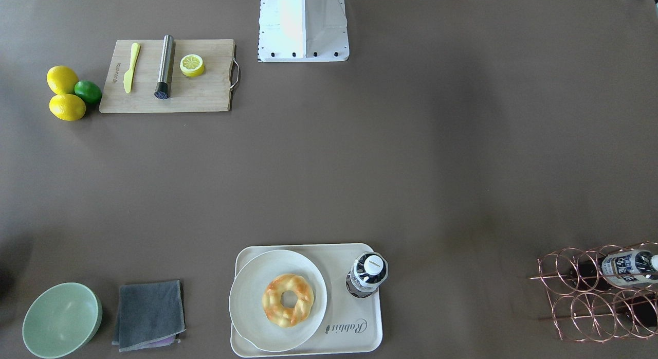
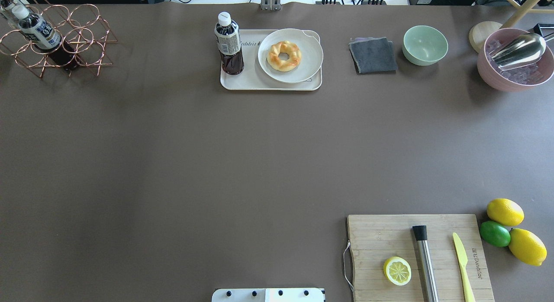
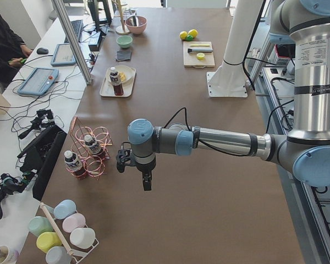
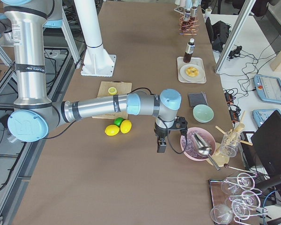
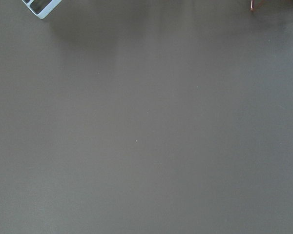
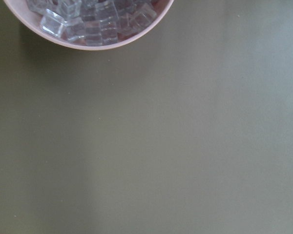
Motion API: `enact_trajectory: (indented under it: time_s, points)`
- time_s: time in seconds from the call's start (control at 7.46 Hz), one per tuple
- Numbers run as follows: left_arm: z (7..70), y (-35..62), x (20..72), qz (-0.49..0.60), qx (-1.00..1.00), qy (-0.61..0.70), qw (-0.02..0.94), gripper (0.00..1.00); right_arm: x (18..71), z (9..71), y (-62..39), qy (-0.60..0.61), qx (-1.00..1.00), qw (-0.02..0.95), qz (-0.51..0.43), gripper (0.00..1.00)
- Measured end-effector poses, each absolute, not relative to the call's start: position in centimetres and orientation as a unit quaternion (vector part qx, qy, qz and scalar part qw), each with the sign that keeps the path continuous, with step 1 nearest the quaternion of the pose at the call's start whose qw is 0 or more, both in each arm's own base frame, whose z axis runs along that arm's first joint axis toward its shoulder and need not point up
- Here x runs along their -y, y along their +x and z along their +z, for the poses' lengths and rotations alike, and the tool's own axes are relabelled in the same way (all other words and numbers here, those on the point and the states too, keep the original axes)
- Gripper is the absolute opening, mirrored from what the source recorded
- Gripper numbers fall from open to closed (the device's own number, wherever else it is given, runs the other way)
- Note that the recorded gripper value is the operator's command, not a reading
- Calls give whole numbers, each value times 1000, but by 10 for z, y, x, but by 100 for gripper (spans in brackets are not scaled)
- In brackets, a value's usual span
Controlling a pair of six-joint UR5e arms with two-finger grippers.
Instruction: Place donut on tray
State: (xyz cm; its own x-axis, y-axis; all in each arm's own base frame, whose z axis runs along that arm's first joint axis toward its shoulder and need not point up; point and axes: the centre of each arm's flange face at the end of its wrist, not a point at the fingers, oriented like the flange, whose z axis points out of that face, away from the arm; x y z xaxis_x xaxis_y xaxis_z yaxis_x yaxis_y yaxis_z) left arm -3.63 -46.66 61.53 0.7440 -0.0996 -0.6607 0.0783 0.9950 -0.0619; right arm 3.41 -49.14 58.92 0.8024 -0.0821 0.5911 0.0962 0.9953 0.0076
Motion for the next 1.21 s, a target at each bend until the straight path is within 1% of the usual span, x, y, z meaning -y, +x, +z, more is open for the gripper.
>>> enact_trajectory:
  time_s: [0.13, 0.4, 1.21]
  points:
    - [615, -36, 467, -48, -355, -15, 934, 98, 487, 618, 51, -28, 329, 943, -41, 100]
    - [615, -36, 467, -48, -355, -16, 934, 98, 478, 645, 74, -38, 359, 932, -24, 100]
    - [619, -36, 466, -46, -354, -18, 934, 98, 471, 652, 82, -41, 370, 928, -12, 100]
